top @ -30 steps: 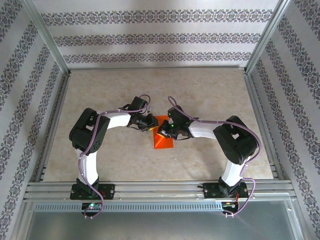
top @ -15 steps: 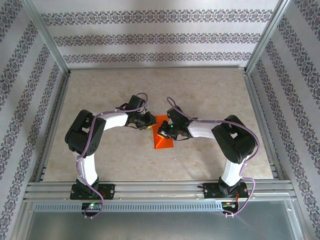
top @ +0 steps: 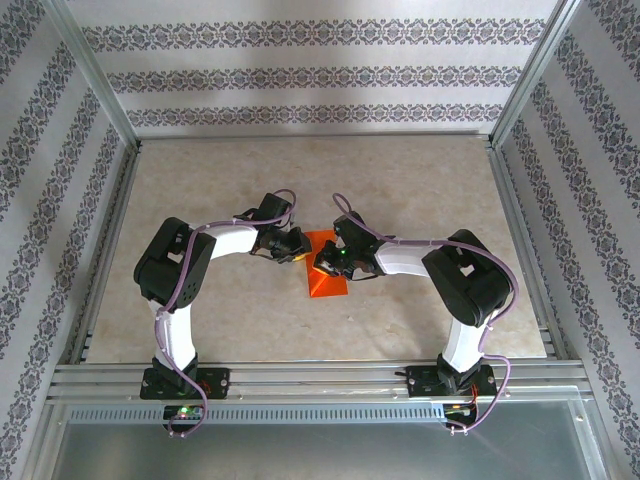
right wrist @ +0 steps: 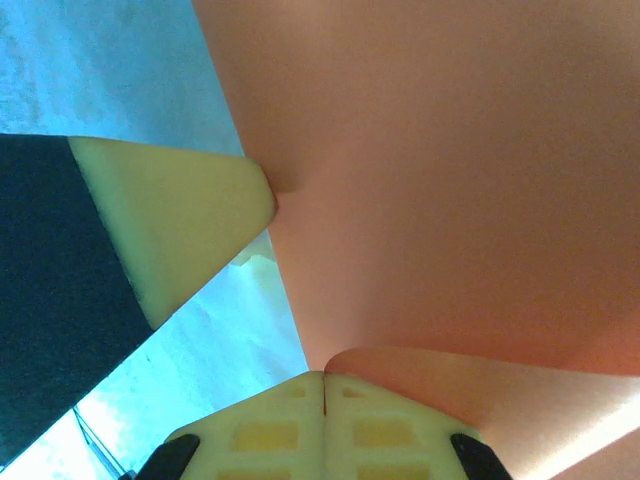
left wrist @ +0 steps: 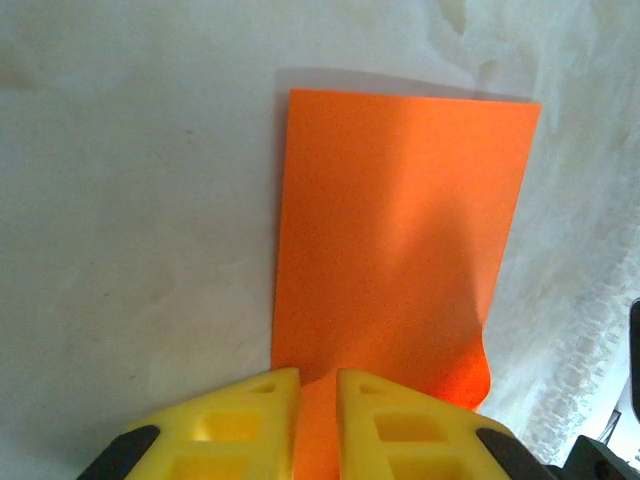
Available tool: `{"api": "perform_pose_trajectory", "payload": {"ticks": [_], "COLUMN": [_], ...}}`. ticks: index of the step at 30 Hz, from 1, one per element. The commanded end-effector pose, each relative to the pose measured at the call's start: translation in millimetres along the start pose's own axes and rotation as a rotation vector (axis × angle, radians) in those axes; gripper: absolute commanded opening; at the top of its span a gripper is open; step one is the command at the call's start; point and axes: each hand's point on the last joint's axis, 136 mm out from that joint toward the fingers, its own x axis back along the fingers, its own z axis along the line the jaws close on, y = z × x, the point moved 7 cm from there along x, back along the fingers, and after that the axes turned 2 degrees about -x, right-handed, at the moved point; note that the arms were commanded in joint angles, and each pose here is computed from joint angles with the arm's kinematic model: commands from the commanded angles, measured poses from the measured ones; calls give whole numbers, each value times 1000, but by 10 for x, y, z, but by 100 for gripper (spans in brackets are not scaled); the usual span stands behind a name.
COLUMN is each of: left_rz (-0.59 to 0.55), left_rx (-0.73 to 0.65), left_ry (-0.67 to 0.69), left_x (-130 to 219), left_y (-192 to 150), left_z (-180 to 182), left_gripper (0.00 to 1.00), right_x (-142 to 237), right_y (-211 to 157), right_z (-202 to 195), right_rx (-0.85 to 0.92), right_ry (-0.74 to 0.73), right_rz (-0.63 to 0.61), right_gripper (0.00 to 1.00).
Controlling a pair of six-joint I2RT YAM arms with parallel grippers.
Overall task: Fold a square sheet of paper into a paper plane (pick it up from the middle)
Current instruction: Fold the triangle a second time at the center of the table.
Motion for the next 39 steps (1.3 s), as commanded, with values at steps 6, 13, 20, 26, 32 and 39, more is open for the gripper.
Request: {"api": "perform_pose_trajectory", "payload": {"ticks": [6,13,20,26,32,39], "left_rz": [37,36,37,37,38,37], "left_rx": [63,63,64,64,66,67], "left_ry": [67,69,69,66,68,69], "left_x": [-50,-45,-44,-44,-46,-46], "left_y": [-38,-40,-45,-45,-49,-49], "left_z": [159,159,159,157,168,166], "left_gripper": [18,18,18,18,18,18], "right_x": [-70,-75,-89,-111,-120,-125], "right_y": [1,0,1,4,5,8], "right_z": [-40,-86,-114,-126,-140,-169], "right_rx": [18,7,-3,-9,-14,-23], "right_ry": [-12,-27,-33,-33,-34,-40], "right_rz": [-1,-11,-9,-6,-6,-6], "right_gripper": [0,0,0,0,0,0]}}
